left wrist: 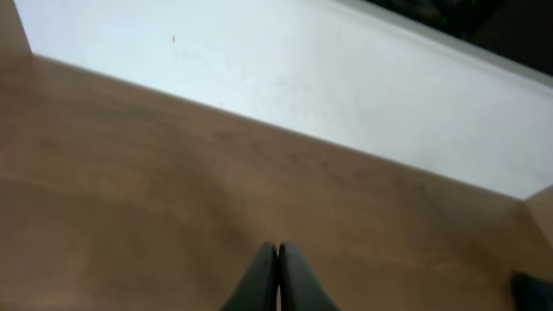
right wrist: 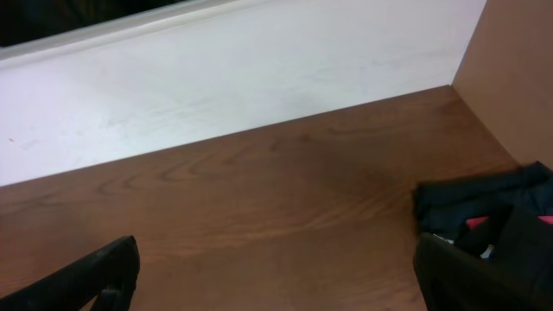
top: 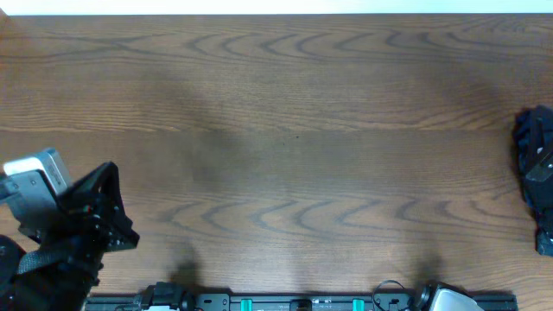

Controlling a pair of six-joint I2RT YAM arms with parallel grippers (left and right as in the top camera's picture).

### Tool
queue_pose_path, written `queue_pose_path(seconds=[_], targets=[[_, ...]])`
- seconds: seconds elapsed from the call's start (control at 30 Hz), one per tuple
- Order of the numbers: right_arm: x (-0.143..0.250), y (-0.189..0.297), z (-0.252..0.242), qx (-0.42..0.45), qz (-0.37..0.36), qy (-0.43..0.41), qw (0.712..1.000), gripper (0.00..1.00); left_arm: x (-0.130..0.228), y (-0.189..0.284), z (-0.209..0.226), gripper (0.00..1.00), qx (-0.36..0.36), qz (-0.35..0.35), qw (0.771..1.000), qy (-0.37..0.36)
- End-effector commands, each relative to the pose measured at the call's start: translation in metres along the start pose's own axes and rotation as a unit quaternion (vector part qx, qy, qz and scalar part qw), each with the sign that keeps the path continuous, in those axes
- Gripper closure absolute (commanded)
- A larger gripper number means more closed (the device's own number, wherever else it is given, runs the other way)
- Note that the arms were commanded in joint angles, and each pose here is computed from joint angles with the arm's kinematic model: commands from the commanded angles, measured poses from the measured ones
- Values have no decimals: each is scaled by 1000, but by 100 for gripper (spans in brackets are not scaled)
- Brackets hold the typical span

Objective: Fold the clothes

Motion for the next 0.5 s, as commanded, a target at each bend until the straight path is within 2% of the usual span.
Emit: queue_pose_path(seconds=[0.0,0.2,0.47], targets=[[1,-2,3,-10,4,-5,1000,1,-11,-4,0,94,-7,-25,1000,-9],[1,-2,3,-10,4,-5,1000,1,-37,25,-17,94,38,-126,989,-70],[1,-2,3,-10,4,-5,1000,1,-17,51,-8,94,74,-216,967,-109]])
Point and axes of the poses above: each gripper's point midway between its finger pads, its own y axis back along the fingers, its own z axis along the line the jaws close on, x = y × z, the point moved 3 cm from there along y, back along the fingers, and after that the axes turned 10 degrees about y, right-handed, at the moved point
